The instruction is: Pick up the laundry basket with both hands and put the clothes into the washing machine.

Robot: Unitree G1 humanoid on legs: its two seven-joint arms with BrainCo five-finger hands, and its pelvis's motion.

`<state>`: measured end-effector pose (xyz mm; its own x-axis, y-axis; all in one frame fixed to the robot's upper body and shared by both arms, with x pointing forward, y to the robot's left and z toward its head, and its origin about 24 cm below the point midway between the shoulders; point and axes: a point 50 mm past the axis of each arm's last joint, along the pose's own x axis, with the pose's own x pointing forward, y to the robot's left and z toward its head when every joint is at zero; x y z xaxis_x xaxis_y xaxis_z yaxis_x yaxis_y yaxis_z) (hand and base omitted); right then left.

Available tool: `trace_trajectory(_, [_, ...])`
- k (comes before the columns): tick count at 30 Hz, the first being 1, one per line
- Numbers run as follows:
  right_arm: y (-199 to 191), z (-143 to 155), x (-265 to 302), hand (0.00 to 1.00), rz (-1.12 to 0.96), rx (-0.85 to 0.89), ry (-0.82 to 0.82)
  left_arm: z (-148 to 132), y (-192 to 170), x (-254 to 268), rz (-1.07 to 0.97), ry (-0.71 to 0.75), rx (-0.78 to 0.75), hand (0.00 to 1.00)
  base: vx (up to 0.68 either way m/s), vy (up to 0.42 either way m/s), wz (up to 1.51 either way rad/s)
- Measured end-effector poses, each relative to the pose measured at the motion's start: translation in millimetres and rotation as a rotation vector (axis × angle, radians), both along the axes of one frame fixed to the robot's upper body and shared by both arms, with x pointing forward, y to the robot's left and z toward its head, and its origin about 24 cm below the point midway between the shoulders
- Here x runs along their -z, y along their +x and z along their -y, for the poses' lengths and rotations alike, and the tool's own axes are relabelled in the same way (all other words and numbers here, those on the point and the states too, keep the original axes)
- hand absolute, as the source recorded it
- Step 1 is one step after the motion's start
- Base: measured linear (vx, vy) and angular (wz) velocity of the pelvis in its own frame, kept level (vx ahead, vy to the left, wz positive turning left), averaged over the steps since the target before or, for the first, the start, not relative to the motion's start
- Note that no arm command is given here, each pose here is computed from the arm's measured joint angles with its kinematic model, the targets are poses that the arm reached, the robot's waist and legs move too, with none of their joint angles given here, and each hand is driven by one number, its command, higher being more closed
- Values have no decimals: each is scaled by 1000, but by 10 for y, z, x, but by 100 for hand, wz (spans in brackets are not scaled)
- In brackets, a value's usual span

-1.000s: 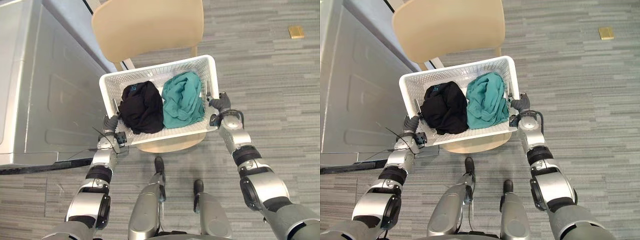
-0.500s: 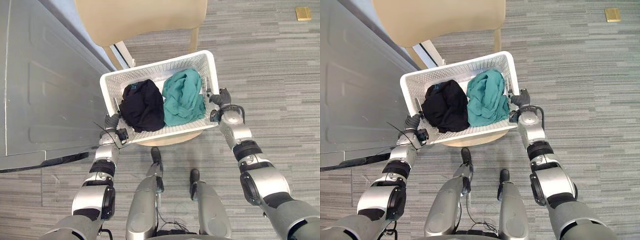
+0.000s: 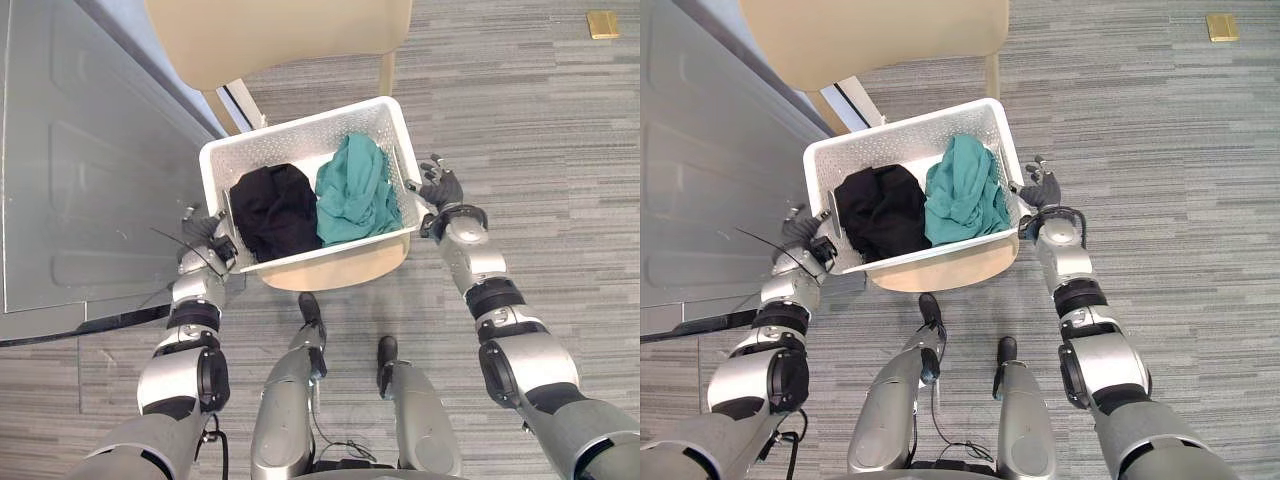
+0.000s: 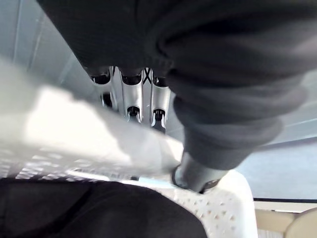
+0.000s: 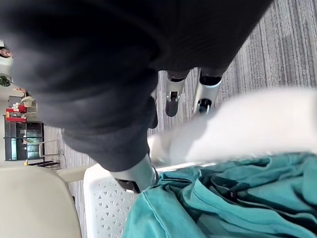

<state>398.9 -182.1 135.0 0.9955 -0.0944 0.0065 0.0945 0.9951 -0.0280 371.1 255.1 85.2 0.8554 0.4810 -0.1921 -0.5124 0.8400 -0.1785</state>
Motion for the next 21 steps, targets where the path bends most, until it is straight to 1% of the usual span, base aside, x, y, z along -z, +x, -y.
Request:
trace_trajectory(1, [-3,38,-6,0,0,3,-7,-37,-1,-27,4,10,-7,0,50,-47,17])
trace_trajectory(2, [-7,138,-53,0,12,17,-20,-158,-17,-91,12,45,-23,0,38,-41,10])
trace_trajectory(5, [-33,341,-166,0,45,50,-47,-328,-47,-183,24,89,-37,0,56,-49,-2])
trace_trajectory(8, [-81,599,-228,0,59,99,-52,-432,-68,-242,37,108,-37,0,46,-38,-7])
trace_trajectory(10, [-184,863,-225,0,63,164,-49,-509,-97,-258,44,105,-44,0,59,-41,-5])
trace_trajectory(11, [-217,928,-226,0,66,179,-48,-539,-112,-254,47,95,-57,0,61,-34,-7])
trace_trajectory(13, [-379,1188,-185,0,75,246,-43,-630,-182,-202,35,91,-86,0,71,-31,-3])
trace_trajectory(14, [-431,1250,-155,0,75,265,-39,-656,-208,-181,33,88,-95,0,78,-35,0])
trace_trajectory(16, [-664,1456,30,0,57,332,-24,-740,-337,-112,32,118,-119,0,81,-44,3])
trace_trajectory(18, [-953,1658,287,0,5,404,-21,-803,-505,-60,50,182,-131,0,96,-53,13])
trace_trajectory(19, [-1201,1804,504,0,-47,470,-7,-822,-633,24,48,209,-138,0,135,-64,22])
trace_trajectory(21, [-1626,1958,872,0,-137,572,32,-781,-862,259,11,224,-136,0,149,-47,30])
